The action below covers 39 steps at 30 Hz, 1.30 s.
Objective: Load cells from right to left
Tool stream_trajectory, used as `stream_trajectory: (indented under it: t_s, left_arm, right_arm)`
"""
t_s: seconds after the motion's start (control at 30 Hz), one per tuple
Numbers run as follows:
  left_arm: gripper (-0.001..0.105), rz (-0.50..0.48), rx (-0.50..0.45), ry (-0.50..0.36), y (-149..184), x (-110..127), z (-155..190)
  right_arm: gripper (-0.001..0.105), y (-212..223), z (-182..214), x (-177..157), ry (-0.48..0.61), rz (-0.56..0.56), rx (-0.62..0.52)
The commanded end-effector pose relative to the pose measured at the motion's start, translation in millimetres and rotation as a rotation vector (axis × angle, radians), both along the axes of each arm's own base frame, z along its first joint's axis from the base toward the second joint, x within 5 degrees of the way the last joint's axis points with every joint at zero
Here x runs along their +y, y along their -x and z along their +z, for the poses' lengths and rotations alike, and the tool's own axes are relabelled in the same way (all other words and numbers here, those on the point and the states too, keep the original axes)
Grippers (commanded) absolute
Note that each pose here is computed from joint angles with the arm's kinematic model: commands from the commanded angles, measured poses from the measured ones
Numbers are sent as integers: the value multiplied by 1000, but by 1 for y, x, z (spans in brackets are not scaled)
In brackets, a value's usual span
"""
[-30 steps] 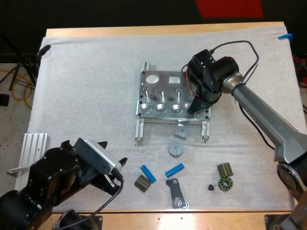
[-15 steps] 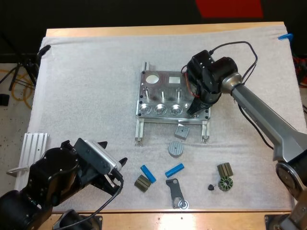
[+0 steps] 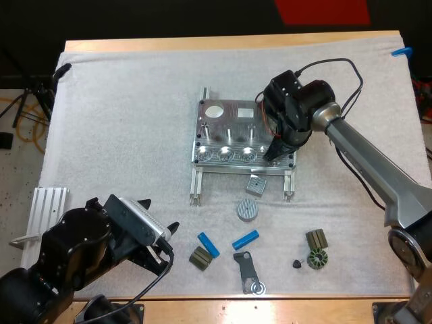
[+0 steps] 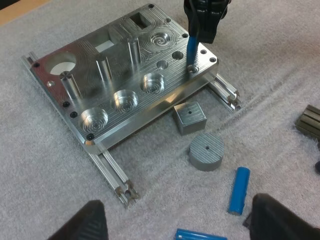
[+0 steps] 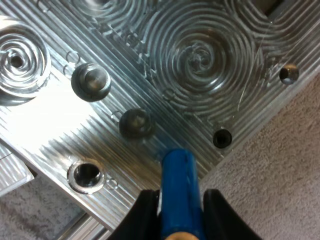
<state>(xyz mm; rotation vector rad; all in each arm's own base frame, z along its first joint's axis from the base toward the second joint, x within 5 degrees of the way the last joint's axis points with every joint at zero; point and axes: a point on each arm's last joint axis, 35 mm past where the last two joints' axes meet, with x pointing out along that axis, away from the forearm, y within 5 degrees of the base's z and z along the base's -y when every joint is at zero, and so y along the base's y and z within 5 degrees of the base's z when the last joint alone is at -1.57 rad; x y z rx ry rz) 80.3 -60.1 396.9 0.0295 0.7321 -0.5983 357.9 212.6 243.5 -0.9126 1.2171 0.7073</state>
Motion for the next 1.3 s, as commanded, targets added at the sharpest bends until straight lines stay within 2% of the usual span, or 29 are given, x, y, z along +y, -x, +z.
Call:
stream_trajectory:
  t_s: [0.0,0.03,0.1,0.2,0.6,0.73,0.83,1.07,1.27]
  left_arm:
    - [60,9,-24,5,1,1,3]
    - [60,9,-24,5,1,1,3]
    - [60,9,-24,5,1,1,3]
    - [60,9,-24,5,1,1,3]
    - [60,9,-24,5,1,1,3]
    - [60,9,-24,5,1,1,3]
    - [60,9,-24,5,1,1,3]
    - [60,9,-24,5,1,1,3]
    - [60,9,-24,5,1,1,3]
  right_arm:
    - [21,-1,0,-4,10,-12,2]
    - [25,-1,0,-4,10,-12,2]
    - [41,-2,0,-3,5,-14,-6]
    - [49,-3,2,-2,-27,-50,-22]
    - [50,3,48,-4,-156,-63,-130]
    - [50,6,58,-8,-119,-79,-185]
    - [50,6,62,-12,-48,-104,-233]
    - [50,8,54,-15,23,-119,-238]
    - [50,13,38,-18,58,-117,-197]
